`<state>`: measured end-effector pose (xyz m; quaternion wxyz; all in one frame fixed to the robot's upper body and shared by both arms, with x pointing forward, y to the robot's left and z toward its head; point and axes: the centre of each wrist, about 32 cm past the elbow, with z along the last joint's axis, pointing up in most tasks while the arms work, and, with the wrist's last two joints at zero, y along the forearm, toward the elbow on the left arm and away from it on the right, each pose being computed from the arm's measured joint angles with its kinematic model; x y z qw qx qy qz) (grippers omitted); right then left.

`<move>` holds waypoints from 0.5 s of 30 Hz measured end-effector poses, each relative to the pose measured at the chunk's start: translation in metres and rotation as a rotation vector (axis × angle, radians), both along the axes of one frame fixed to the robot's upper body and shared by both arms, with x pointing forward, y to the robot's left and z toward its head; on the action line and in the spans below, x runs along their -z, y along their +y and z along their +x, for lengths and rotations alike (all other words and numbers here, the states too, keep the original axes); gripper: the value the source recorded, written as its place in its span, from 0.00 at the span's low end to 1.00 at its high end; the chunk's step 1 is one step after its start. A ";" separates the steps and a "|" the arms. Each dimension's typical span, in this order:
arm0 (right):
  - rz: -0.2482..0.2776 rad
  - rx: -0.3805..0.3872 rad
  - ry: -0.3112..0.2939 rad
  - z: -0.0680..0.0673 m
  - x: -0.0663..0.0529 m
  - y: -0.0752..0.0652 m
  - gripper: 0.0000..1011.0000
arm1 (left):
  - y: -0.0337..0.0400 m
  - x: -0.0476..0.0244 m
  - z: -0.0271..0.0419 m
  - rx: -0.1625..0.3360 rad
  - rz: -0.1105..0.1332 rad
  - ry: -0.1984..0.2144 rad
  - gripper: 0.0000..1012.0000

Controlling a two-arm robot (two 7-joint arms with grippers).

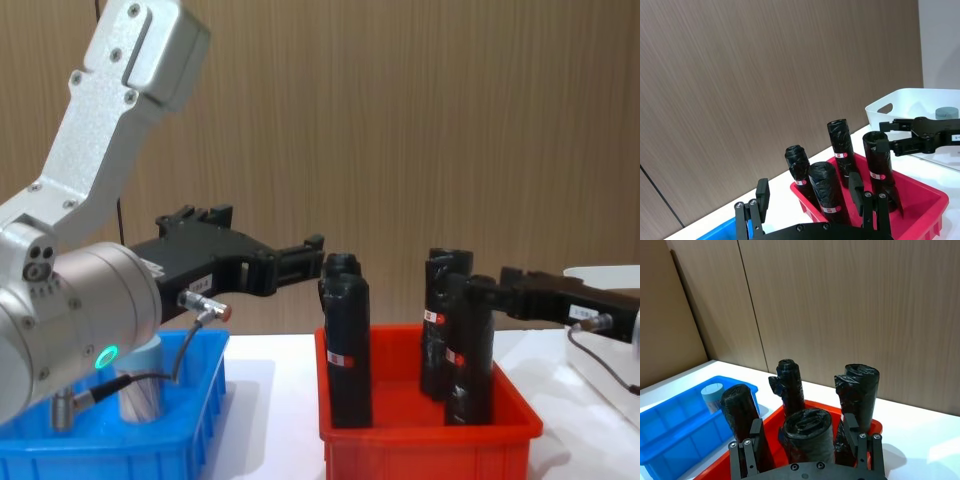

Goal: Pick the cotton swabs from the blue box and place them into the white box.

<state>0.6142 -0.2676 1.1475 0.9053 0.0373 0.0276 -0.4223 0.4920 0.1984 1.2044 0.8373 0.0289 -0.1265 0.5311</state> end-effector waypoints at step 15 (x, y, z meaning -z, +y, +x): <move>-0.005 -0.031 0.008 0.019 0.002 0.006 0.99 | 0.0000 0.0000 0.0000 0.000 0.000 0.000 0.99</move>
